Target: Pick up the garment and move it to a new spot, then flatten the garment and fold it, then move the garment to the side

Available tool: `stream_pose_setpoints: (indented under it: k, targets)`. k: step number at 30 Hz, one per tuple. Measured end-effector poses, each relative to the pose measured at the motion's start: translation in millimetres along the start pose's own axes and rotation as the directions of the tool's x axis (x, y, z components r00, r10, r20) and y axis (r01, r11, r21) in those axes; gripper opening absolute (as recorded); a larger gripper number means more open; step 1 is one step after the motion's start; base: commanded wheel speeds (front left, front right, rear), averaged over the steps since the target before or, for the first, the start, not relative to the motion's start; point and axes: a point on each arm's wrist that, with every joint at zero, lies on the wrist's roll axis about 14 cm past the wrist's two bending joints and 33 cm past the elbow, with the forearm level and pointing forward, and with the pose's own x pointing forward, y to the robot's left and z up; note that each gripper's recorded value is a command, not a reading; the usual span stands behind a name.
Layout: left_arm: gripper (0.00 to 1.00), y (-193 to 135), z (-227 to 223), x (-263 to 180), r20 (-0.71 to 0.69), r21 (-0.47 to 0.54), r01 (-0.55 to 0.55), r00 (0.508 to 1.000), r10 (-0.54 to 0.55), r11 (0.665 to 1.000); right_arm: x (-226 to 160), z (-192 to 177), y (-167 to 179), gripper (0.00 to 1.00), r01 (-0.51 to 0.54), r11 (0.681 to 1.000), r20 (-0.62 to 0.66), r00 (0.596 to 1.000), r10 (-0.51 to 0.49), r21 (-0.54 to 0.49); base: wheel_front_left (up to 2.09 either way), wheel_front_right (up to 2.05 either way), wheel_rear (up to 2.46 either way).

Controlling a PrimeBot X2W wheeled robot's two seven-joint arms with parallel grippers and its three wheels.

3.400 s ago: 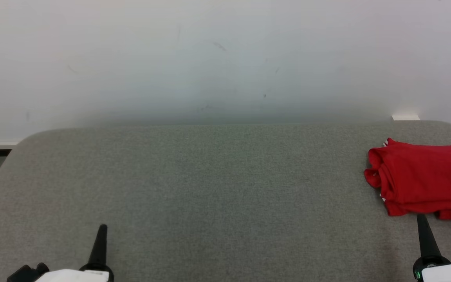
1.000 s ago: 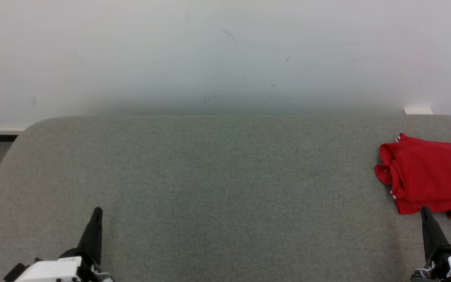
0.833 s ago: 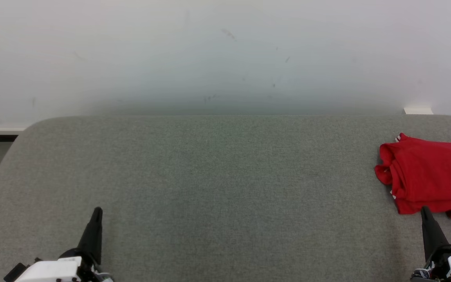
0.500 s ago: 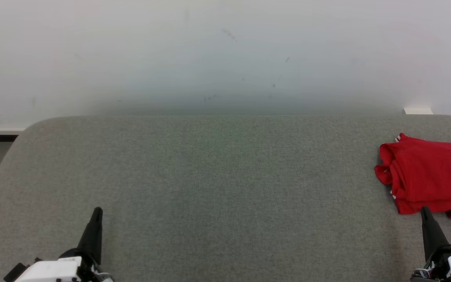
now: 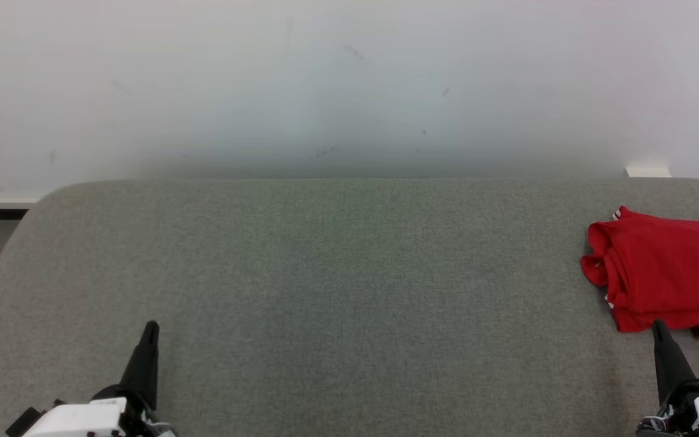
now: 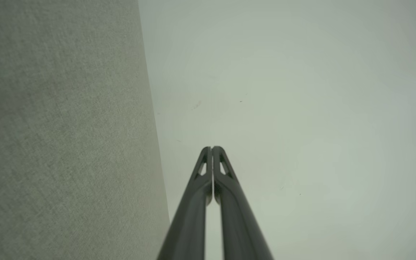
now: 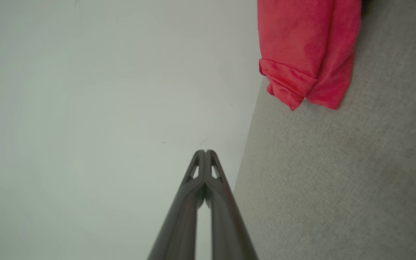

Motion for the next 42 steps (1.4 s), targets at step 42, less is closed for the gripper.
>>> stream_pose_setpoints:
  k: [42]
  targets:
    - [0.00, -0.1, 0.0, 0.0, 0.000, 0.000, 0.000, 1.000, 0.000, 1.000, 0.0, 0.0, 0.1, 0.00, 0.000, 1.000, 0.000, 1.000, 0.000, 0.000, 0.00, 0.00, 0.00]
